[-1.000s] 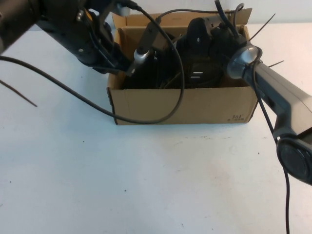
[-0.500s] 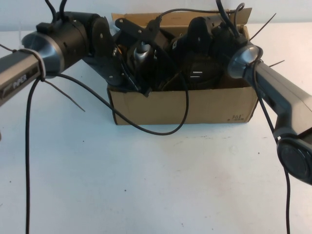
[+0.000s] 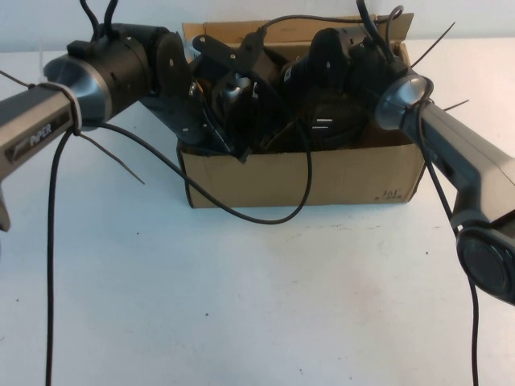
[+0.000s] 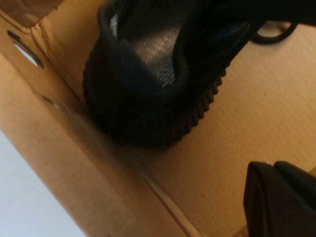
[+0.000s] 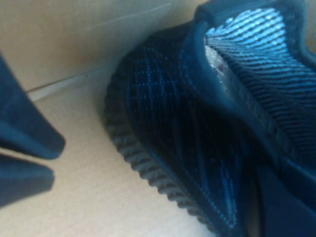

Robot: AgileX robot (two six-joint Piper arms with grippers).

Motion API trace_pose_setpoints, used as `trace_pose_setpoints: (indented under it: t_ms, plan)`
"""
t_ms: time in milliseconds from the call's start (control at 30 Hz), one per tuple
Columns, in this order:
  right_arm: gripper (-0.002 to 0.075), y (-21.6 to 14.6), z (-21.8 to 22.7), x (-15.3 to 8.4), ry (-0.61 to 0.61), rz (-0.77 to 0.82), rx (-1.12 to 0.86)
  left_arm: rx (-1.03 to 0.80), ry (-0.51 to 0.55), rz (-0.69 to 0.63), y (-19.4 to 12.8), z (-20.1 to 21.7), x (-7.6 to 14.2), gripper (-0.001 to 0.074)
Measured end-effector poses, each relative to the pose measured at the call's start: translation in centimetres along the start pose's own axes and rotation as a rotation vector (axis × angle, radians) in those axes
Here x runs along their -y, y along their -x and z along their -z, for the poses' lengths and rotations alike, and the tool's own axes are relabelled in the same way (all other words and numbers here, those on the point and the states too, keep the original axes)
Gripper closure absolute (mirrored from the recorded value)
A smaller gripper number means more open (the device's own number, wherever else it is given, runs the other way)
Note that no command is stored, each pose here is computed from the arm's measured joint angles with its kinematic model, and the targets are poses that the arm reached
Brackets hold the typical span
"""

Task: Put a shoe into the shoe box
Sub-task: Adjust the shoe

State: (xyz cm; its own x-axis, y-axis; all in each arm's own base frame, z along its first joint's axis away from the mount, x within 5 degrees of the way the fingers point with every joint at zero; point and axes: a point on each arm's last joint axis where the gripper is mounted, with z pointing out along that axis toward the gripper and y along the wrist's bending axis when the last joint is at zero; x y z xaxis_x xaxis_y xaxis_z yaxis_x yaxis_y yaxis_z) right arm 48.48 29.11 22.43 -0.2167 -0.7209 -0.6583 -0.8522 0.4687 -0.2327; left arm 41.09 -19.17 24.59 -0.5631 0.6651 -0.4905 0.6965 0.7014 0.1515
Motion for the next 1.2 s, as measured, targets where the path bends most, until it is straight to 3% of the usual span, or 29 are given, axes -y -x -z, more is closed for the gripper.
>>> trace_pose_setpoints:
  t_ms: [467,800,1000,1200]
  plan:
    - [0.0715,-0.3,0.3,0.5,0.046,0.033,0.026,0.143,0.032,0.012,1.4,2.1,-0.2,0.0736]
    - [0.0715,-1.1,1.3,3.2,-0.067,-0.201,0.040,0.188,0.047,0.002,1.8,3.7,-0.3,0.0736]
    - [0.0715,-1.3,3.1,5.1,-0.122,-0.249,0.058,0.187,0.044,0.003,1.8,3.5,-0.3,0.0736]
    - [0.0715,-1.2,3.4,5.0,-0.106,-0.245,0.064,0.164,-0.020,0.013,1.5,1.0,0.2,0.0736]
